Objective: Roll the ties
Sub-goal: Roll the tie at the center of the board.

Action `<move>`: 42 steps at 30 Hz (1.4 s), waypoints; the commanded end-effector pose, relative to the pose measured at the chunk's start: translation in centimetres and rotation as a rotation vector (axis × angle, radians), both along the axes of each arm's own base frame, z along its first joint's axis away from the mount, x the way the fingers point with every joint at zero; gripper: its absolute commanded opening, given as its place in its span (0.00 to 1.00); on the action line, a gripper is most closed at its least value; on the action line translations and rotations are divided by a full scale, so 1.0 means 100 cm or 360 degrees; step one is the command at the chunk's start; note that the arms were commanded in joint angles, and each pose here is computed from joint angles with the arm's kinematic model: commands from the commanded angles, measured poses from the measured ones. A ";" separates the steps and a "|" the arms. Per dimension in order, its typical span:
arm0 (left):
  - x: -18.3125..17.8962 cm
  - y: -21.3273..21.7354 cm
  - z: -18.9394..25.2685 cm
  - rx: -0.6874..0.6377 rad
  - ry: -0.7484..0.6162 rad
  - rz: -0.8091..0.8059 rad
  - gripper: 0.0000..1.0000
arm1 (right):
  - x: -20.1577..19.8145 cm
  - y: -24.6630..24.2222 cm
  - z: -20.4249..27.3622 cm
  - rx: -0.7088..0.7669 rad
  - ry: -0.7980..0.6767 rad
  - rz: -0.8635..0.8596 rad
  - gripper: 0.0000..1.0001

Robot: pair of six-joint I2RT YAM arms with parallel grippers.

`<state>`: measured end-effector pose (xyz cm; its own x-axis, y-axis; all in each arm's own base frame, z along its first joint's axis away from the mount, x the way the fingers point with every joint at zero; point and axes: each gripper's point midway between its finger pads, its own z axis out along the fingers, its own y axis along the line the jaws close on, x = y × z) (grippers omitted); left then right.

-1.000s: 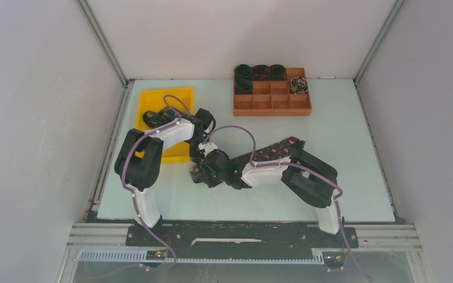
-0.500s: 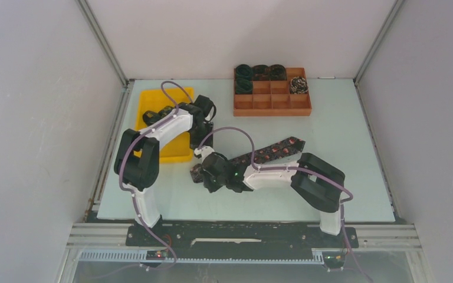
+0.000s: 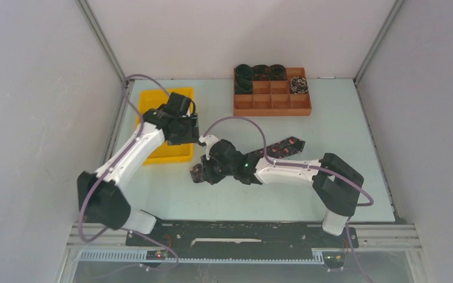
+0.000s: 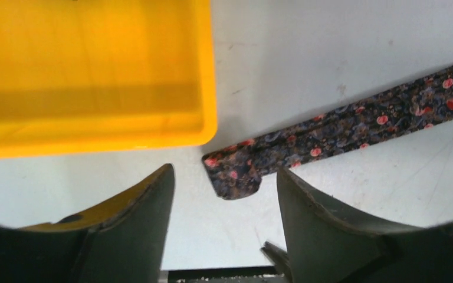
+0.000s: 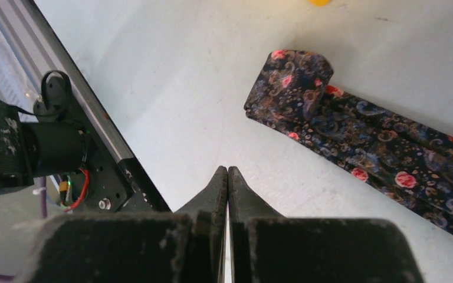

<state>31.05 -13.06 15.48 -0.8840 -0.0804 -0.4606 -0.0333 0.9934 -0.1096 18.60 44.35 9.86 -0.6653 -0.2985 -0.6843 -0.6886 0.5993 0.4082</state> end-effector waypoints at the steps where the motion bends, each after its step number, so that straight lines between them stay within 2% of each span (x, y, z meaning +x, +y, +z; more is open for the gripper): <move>1: -0.022 0.027 0.016 0.0019 -0.0173 0.0109 0.71 | 0.018 0.013 0.034 0.0216 0.0075 -0.0021 0.01; 6: -0.045 0.040 -0.002 -0.0119 -0.0348 0.0280 0.82 | 0.028 0.021 0.029 0.0182 0.0145 -0.0018 0.02; 13: -0.080 0.043 -0.045 -0.0320 -0.0361 0.0433 0.80 | 0.035 0.034 0.010 0.0105 0.0253 -0.0005 0.01; 18: -0.091 0.033 -0.061 -0.0490 -0.0382 0.0420 0.80 | 0.041 0.038 -0.002 0.0078 0.0326 -0.0002 0.01; 27: -0.092 0.022 -0.088 -0.0518 -0.0281 0.0362 0.78 | 0.053 0.031 -0.018 0.0051 0.0362 -0.0038 0.00; 42: -0.085 0.017 -0.090 -0.0539 -0.0290 0.0345 0.76 | 0.048 0.023 -0.045 0.0023 0.0453 -0.0045 0.00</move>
